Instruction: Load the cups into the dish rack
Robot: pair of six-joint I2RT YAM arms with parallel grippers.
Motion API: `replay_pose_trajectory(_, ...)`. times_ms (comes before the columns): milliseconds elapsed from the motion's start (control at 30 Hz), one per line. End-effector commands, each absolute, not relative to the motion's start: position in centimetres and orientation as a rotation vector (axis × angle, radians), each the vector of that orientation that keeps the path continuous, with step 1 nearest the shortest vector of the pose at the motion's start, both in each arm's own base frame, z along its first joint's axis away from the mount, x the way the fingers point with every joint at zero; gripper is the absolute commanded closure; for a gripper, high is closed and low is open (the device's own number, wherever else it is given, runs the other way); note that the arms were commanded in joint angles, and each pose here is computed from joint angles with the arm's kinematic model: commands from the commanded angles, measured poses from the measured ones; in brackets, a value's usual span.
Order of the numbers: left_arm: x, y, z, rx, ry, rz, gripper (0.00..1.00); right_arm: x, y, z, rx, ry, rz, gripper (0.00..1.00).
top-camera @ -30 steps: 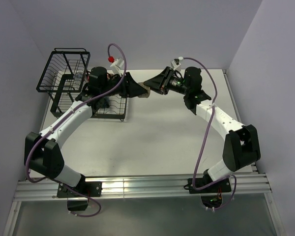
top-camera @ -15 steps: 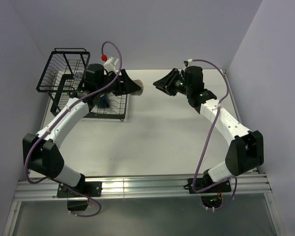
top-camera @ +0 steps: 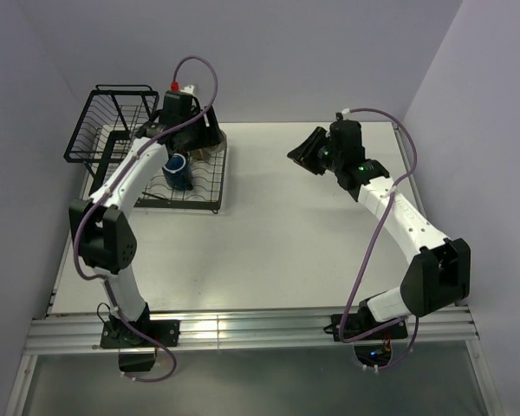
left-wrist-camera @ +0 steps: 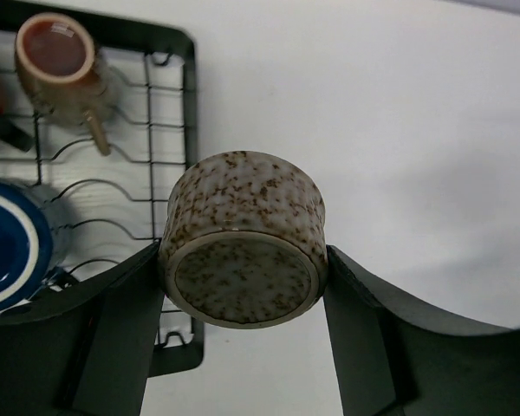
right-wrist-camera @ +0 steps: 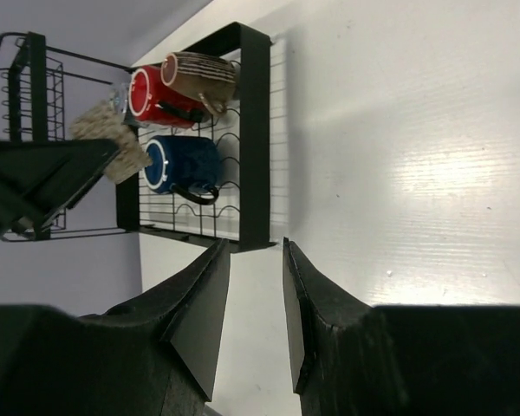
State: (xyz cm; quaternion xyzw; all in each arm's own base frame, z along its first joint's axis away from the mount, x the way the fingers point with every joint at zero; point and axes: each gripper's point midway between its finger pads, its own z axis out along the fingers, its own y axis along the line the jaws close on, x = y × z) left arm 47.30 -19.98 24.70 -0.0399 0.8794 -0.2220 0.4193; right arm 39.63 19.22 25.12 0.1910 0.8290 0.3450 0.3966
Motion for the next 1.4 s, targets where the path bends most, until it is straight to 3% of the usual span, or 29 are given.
replay_pose_trajectory(0,48.3,-18.1,24.4,-0.105,2.236,-0.418,1.00,39.4,18.3,26.6,0.448,2.061,0.832,0.61)
replay_pose_trajectory(633,50.3,-16.2,15.4,-0.119,2.445,-0.193,1.00,39.1,18.5,24.2,0.417,2.128,0.815,0.61)
replay_pose_trajectory(1367,49.3,-15.0,9.6,-0.117,2.571,-0.100,0.97,39.2,18.6,22.6,0.419,2.161,0.802,0.62)
